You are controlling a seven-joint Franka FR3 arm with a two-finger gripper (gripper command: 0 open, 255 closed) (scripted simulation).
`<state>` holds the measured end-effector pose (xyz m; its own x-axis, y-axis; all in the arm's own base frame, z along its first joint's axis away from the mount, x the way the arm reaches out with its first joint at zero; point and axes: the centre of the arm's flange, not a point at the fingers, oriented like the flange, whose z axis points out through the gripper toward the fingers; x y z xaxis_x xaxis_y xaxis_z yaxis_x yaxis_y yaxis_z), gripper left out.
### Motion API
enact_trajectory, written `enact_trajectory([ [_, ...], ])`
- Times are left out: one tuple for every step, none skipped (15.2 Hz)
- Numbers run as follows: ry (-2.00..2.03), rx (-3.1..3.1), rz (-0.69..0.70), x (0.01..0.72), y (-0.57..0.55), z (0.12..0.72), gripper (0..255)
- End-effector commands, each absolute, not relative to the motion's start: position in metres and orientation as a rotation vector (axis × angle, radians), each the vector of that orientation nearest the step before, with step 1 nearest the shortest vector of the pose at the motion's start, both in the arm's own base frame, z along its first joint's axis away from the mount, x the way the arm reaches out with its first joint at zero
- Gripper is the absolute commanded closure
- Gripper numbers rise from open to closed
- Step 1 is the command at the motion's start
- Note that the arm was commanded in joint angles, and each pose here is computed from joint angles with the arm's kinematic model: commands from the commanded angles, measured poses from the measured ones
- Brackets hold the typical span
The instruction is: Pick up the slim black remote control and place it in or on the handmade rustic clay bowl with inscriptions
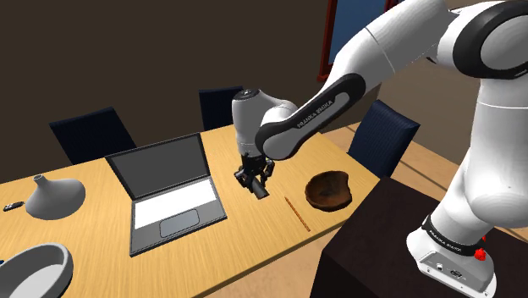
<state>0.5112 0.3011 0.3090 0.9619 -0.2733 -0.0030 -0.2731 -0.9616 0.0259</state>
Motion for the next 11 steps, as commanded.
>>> enact_trajectory([
  [-0.43,3.087,-0.009,0.494,0.282,0.309,255],
  [-0.43,3.087,-0.009,0.486,0.272,0.308,255],
  [-0.43,3.087,-0.009,0.478,0.262,0.308,255],
  [-0.43,3.087,-0.009,0.47,0.251,0.307,255],
  [-0.43,3.087,-0.009,0.462,0.241,0.307,255],
  [-0.43,3.087,-0.009,0.454,0.231,0.307,255],
  [-0.43,3.087,-0.009,0.445,0.22,0.306,255],
  [-0.43,3.087,-0.009,0.437,0.21,0.306,255],
  [-0.43,3.087,-0.009,0.429,0.2,0.305,255],
  [-0.43,3.087,-0.009,0.421,0.189,0.305,255],
  [-0.43,3.087,-0.009,0.413,0.179,0.304,255],
])
